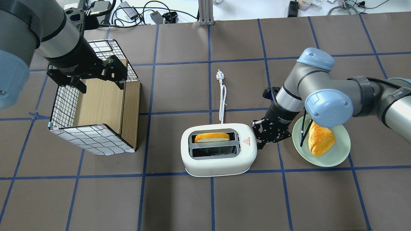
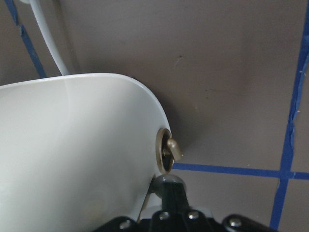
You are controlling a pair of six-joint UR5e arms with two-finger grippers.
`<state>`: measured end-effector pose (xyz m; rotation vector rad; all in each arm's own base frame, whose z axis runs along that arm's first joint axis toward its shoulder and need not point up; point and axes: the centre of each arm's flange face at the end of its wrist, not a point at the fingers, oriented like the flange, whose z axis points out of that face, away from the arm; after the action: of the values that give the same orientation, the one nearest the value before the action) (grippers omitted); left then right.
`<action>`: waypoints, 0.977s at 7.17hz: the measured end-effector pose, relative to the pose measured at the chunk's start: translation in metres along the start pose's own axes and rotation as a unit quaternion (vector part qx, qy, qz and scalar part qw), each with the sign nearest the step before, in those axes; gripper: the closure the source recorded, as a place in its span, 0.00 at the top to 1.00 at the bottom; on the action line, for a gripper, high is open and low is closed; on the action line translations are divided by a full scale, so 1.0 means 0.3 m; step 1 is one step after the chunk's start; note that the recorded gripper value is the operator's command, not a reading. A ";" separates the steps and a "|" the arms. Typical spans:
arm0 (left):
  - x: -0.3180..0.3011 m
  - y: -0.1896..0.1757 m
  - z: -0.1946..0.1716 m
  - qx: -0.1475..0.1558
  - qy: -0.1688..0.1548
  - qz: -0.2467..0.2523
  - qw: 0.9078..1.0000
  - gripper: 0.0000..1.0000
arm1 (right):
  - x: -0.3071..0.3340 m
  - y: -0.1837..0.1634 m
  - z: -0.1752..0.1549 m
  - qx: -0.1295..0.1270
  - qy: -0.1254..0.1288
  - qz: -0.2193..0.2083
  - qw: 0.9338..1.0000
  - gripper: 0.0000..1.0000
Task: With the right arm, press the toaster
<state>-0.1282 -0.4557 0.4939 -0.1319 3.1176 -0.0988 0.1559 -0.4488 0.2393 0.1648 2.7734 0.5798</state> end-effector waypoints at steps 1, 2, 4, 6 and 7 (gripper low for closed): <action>0.000 0.000 0.000 0.000 0.000 0.000 1.000 1.00 | -0.011 -0.005 -0.040 0.011 0.004 0.011 1.000 0.00; 0.000 0.000 0.000 0.000 0.000 0.000 1.000 1.00 | -0.028 -0.007 -0.092 0.024 0.006 0.018 1.000 0.00; 0.000 0.001 -0.001 0.000 0.000 0.000 1.000 1.00 | -0.052 0.010 -0.175 0.044 0.010 0.022 0.999 0.00; 0.000 0.001 -0.002 0.000 0.000 0.000 1.000 1.00 | -0.073 0.042 -0.284 0.065 0.029 0.019 0.997 0.00; 0.000 0.001 -0.001 0.000 0.000 0.000 1.000 1.00 | -0.089 0.058 -0.371 0.077 0.044 0.018 0.996 0.00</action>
<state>-0.1282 -0.4554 0.4943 -0.1320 3.1176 -0.0999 0.1469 -0.4790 0.3507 0.2275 2.9061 0.3905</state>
